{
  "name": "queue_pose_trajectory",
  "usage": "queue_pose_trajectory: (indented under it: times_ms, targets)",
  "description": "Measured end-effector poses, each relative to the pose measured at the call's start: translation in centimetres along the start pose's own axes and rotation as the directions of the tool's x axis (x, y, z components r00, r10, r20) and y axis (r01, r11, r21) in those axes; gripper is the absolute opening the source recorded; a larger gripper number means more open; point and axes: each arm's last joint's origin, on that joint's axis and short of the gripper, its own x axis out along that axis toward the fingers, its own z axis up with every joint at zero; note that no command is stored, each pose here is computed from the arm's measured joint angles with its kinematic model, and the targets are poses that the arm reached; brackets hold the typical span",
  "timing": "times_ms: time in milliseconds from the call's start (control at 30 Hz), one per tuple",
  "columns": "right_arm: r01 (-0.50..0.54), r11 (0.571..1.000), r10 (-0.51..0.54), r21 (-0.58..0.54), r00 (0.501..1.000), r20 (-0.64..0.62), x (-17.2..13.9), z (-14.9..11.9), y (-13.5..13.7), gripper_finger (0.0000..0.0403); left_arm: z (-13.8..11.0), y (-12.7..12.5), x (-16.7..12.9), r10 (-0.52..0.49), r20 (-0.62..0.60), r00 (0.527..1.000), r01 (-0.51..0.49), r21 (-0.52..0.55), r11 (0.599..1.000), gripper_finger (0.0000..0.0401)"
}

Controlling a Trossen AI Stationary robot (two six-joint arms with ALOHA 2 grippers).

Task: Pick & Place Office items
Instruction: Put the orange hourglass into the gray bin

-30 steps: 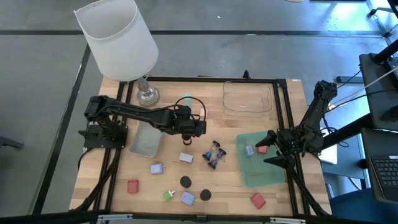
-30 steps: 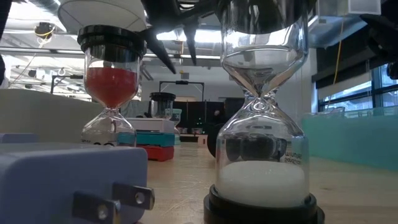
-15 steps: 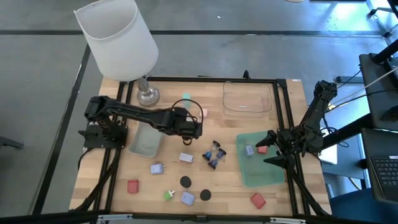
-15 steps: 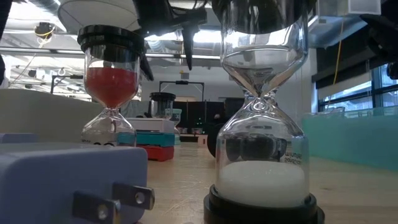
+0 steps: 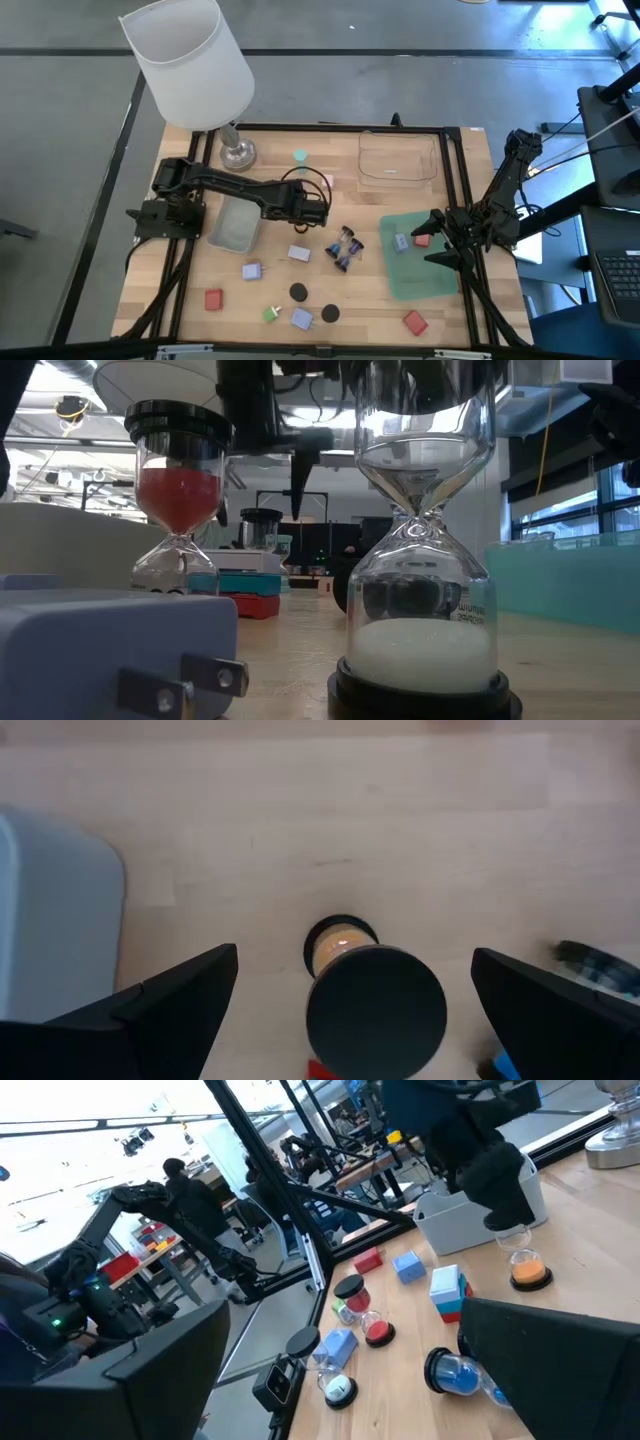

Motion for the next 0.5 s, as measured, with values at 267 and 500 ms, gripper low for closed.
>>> queue_pose_trajectory:
  times_ms: [267,500]
  targets:
    - [-0.001,1.0,0.001,0.001,1.0,0.001,0.0,0.0,0.0,0.04,-0.2,-0.5,1.6,0.028,-0.086,0.996,-0.029,-0.003,1.0,0.04]
    - [-0.001,1.0,0.001,0.002,1.0,0.001,0.0,0.0,0.0,0.04,-0.3,-0.5,1.6,0.032,-0.079,0.996,-0.029,0.037,0.999,0.0399]
